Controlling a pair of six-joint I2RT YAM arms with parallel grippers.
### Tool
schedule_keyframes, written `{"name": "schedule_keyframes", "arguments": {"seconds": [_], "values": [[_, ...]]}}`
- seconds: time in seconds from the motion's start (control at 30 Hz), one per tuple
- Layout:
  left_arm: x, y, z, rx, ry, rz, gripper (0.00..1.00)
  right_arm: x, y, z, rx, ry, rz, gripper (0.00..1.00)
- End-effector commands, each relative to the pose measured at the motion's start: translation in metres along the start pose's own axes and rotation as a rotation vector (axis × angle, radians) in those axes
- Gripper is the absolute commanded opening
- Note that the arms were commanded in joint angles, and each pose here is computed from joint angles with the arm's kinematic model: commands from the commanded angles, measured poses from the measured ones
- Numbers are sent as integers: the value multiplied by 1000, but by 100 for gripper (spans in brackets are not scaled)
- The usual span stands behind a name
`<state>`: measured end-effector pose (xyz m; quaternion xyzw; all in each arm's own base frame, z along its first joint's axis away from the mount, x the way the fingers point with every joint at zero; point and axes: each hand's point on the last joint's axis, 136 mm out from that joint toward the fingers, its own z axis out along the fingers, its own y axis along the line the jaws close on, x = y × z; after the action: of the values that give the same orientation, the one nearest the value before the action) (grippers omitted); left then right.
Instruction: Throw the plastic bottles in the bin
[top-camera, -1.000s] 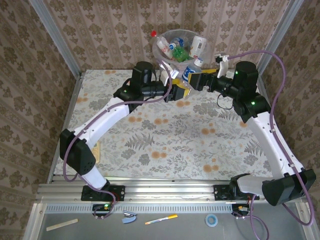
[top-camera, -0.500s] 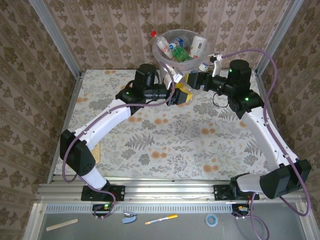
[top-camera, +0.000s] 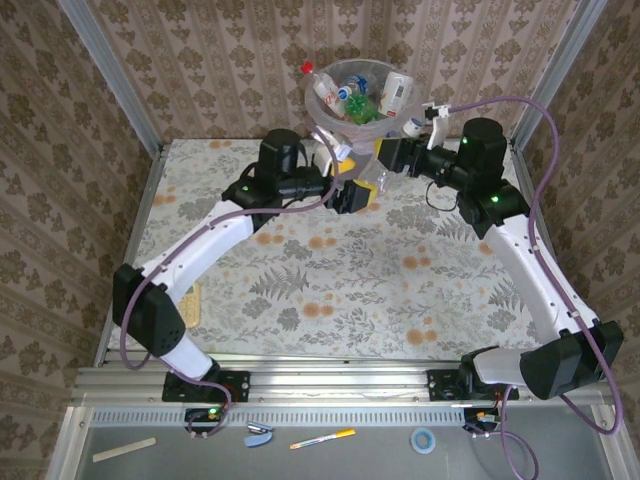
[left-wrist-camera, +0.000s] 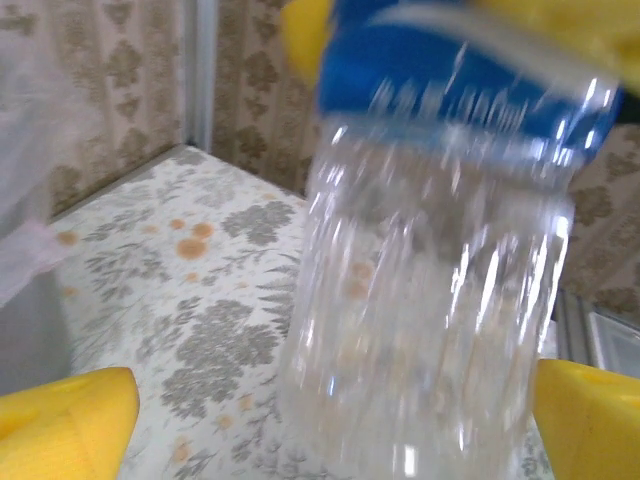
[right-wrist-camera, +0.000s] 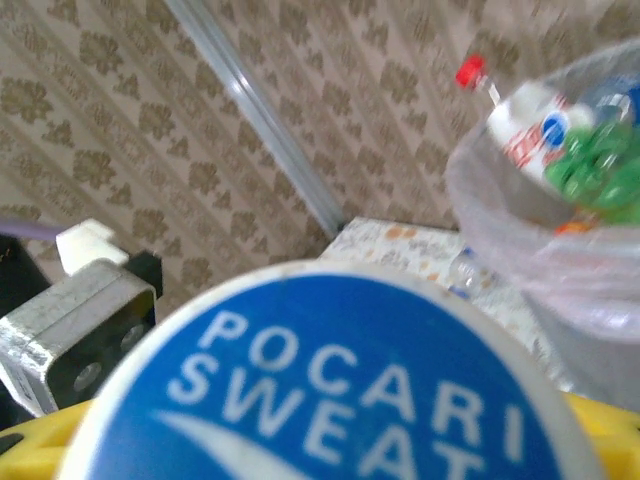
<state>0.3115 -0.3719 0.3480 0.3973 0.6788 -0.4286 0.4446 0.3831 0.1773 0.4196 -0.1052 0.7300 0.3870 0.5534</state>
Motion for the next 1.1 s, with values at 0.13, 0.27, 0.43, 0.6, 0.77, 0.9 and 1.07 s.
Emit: {"name": "schedule_keyframes", "arguments": {"seconds": [0.13,0.27,0.43,0.6,0.77,0.9,1.07], "values": [[-31,6,-91,-228,-150,9,100,-117,26,-37,85,-496,-326,38],[-23,9,-135,-349,-172,-6,100,-154,36,-53,120,-717,-455,38],[-10,18,-173,-467,-207,-40,100,-183,39,-57,151,-899,-540,36],[-3,30,-191,-545,-215,-69,100,-194,42,-49,185,-968,-604,33],[-2,37,-196,-567,-210,-82,100,-193,28,-20,197,-891,-581,33],[-2,42,-197,-575,-202,-92,100,-181,-5,30,250,-686,-535,38],[0,47,-200,-594,-192,-103,100,-145,-68,93,354,-356,-443,73]]}}
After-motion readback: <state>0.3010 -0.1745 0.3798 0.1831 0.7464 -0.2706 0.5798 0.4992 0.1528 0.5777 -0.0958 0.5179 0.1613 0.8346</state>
